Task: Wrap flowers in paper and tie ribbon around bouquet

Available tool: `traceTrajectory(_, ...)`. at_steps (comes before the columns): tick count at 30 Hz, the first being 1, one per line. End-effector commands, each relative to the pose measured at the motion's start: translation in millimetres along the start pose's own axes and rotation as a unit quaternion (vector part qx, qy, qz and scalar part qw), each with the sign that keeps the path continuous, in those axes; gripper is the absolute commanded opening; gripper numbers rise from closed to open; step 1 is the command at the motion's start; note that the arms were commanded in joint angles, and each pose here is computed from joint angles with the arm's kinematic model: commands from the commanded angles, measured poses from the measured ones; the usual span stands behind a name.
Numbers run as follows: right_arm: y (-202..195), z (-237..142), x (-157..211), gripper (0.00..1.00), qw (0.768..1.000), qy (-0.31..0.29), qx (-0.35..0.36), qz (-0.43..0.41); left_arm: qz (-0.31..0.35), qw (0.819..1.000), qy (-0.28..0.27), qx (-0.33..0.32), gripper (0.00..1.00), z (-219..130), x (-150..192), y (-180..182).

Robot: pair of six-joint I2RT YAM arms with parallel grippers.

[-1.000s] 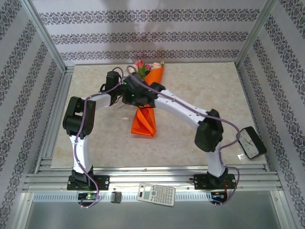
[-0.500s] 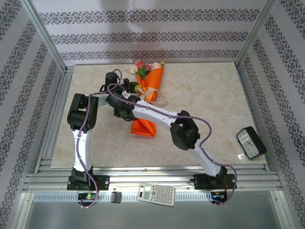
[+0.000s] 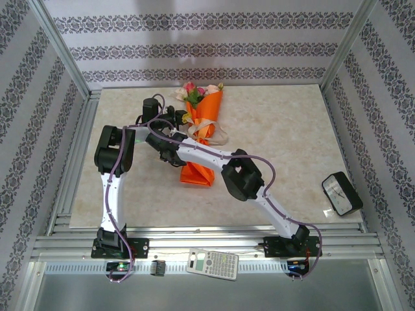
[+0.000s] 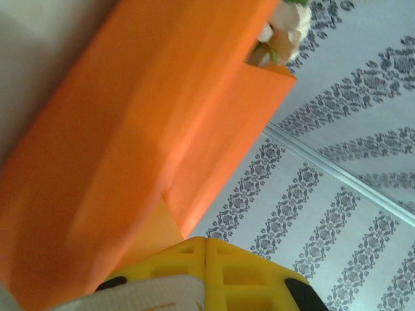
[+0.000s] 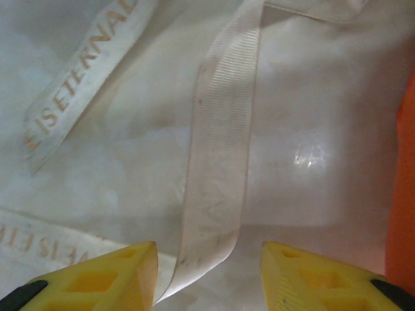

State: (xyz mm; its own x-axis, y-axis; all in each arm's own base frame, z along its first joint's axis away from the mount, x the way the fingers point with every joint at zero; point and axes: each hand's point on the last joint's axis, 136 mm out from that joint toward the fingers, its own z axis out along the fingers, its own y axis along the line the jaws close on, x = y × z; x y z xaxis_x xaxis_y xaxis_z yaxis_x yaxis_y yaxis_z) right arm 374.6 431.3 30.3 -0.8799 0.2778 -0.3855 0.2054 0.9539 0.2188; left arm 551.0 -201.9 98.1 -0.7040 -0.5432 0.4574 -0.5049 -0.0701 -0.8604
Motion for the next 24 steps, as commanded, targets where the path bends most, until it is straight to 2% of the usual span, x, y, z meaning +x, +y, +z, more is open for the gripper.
traceTrajectory(1, 1.9, 21.8, -0.5, 0.43, 1.000, 0.005, 0.000, 0.012, 0.014, 1.000, 0.010, 0.020, 0.00, 2.9, 3.1, -11.8)
traceTrajectory(3, 1.2, 25.6, 1.5, 0.37, 1.000, 0.012, 0.002, 0.015, 0.013, 1.000, 0.010, 0.022, 0.00, 3.2, 2.6, -11.8)
traceTrajectory(6, 1.5, 25.4, 4.3, 0.06, 1.000, 0.018, -0.001, 0.014, 0.013, 1.000, 0.009, 0.024, 0.00, 3.0, 1.7, -13.7)
traceTrajectory(7, 1.5, 21.5, 3.6, 0.00, 1.000, 0.017, -0.002, 0.013, 0.015, 1.000, 0.011, 0.023, 0.00, 3.4, 2.5, -14.2)
traceTrajectory(10, 15.2, -4.9, -8.8, 0.00, 0.999, -0.001, -0.034, 0.000, 0.018, 0.999, 0.012, 0.024, 0.00, 3.9, 3.2, -15.6)
traceTrajectory(16, 63.9, -100.9, -43.1, 0.00, 0.987, -0.030, -0.148, -0.059, 0.023, 0.999, 0.012, 0.030, 0.00, 4.4, 3.1, -21.5)
traceTrajectory(20, 81.2, -150.2, -43.3, 0.00, 0.971, -0.009, -0.216, -0.100, 0.027, 0.999, 0.013, 0.033, 0.00, 6.0, 4.4, -24.6)
traceTrajectory(24, 90.4, -183.9, -32.7, 0.00, 0.950, 0.020, -0.273, -0.151, 0.029, 0.999, 0.013, 0.033, 0.00, 7.2, 4.8, -25.6)
